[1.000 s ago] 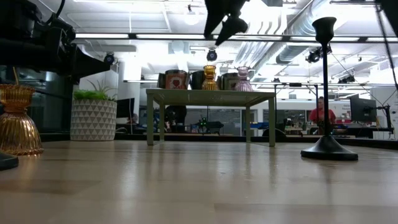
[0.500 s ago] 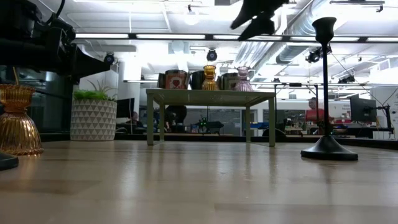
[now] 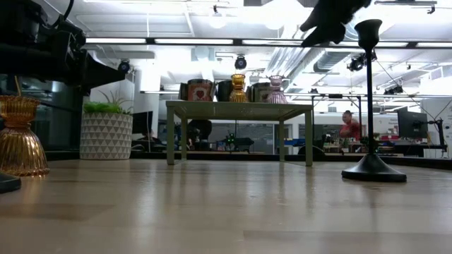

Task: Pick & Place candle stick holders
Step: Put the top black candle holder on the shelf

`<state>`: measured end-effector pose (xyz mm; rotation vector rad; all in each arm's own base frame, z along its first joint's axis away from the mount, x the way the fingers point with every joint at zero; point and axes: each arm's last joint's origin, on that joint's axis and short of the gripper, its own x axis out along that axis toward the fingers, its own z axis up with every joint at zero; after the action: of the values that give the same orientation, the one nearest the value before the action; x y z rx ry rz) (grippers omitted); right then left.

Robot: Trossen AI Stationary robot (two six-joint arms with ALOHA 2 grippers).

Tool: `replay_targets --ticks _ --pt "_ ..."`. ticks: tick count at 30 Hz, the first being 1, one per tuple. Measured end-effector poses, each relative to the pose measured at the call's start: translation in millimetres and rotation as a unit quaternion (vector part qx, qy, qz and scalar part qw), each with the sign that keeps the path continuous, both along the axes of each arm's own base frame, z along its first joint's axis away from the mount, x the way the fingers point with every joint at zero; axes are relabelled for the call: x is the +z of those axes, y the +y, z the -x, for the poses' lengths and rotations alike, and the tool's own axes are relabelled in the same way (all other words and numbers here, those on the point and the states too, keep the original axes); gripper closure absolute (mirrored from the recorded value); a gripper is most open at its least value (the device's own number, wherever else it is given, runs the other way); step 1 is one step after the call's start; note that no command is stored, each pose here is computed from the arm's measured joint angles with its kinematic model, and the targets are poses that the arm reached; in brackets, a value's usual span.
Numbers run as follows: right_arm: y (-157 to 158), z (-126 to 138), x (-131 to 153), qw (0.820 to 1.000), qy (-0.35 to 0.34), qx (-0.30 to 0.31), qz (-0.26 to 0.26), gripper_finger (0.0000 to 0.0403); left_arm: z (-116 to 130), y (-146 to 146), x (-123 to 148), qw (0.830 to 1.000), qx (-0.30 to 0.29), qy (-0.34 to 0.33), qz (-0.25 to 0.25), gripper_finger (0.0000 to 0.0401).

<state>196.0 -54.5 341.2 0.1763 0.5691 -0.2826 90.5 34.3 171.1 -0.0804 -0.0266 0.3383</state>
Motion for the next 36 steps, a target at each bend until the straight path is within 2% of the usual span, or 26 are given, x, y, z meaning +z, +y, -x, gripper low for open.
replay_targets --ticks 6,12,18,24,30,36 --pt "21 13 -8 0.991 0.031 0.117 0.048 0.0102 0 0 0 1.000 0.000 0.000 0.000 0.0401" --pt "37 20 -17 0.978 0.089 0.181 0.059 0.0102 0 0 0 1.000 0.000 0.000 0.000 0.0401" --pt "57 22 -19 0.980 0.104 0.169 0.003 0.0102 0 0 0 1.000 0.000 0.000 0.000 0.0401" --pt "76 28 -26 0.974 0.148 0.165 -0.036 0.0102 0 0 0 1.000 0.000 0.000 0.000 0.0401" --pt "88 21 -36 0.962 0.193 0.192 -0.014 0.0102 0 0 0 1.000 0.000 0.000 0.000 0.0401" --pt "98 3 -46 0.956 0.202 0.212 -0.013 0.0102 0 0 0 1.000 0.000 0.000 0.000 0.0401"
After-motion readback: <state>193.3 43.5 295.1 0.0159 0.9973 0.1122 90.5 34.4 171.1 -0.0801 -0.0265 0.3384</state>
